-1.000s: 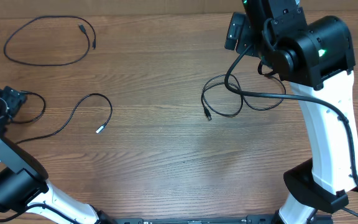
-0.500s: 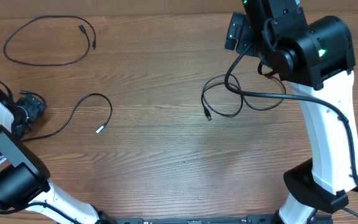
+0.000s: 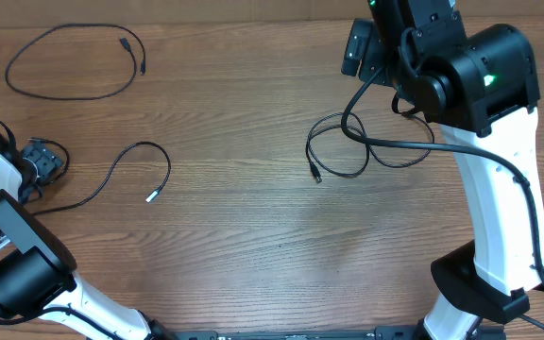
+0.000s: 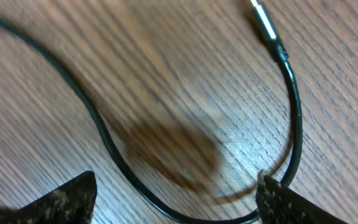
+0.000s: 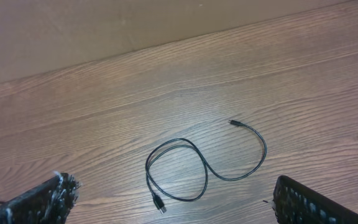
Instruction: Untangle cables
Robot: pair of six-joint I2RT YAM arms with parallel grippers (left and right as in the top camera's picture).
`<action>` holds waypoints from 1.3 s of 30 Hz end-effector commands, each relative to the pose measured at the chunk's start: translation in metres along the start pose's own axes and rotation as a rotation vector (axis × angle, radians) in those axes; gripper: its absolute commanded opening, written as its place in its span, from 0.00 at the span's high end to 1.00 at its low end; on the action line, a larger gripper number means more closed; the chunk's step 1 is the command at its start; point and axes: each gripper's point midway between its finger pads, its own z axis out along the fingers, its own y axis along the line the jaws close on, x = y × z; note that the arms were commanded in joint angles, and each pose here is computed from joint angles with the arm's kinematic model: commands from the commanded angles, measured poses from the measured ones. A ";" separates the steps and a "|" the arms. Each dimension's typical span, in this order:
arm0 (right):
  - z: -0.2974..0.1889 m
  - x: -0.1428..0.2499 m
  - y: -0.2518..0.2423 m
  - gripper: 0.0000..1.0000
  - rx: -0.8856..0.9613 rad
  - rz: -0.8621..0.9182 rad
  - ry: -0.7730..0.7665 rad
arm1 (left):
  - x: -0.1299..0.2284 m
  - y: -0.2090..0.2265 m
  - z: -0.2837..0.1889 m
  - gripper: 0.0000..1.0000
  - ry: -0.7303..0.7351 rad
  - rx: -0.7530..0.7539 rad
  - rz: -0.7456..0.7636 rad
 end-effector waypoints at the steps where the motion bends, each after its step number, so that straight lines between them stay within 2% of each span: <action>1: -0.003 -0.002 -0.003 0.00 0.005 0.000 -0.013 | 0.000 0.002 0.002 0.20 -0.001 -0.015 0.224; 3: -0.003 -0.002 -0.003 0.00 0.005 0.000 -0.013 | 0.002 -0.004 0.002 0.19 0.002 0.018 0.307; 8: -0.003 -0.002 -0.003 0.00 0.005 0.000 -0.013 | 0.013 -0.045 -0.003 0.08 0.007 0.262 0.462; 11: -0.003 -0.002 -0.003 0.00 0.005 0.000 -0.013 | 0.014 -0.050 -0.005 0.07 -0.001 0.293 0.490; 18: -0.003 -0.002 -0.003 0.00 0.005 0.000 -0.013 | 0.019 -0.050 -0.005 0.15 0.004 0.300 0.574; 25: -0.003 -0.002 -0.003 0.00 0.005 0.000 -0.013 | 0.034 -0.049 0.003 0.17 0.014 0.317 0.628; 27: -0.003 -0.002 -0.003 0.00 0.005 0.000 -0.013 | 0.037 -0.049 0.005 0.29 0.017 0.317 0.628; 31: -0.003 -0.002 -0.003 0.00 0.004 0.000 -0.013 | 0.042 -0.048 0.006 0.33 0.030 0.318 0.626; 33: -0.003 -0.002 -0.003 0.00 0.004 0.000 -0.013 | 0.046 -0.047 0.007 0.38 0.039 0.319 0.625; 37: -0.003 -0.002 -0.003 0.00 0.005 0.000 -0.013 | 0.057 -0.044 0.012 0.37 0.055 0.320 0.620; 39: -0.003 -0.002 -0.003 0.00 0.005 0.000 -0.013 | 0.061 -0.042 0.014 0.41 0.064 0.320 0.619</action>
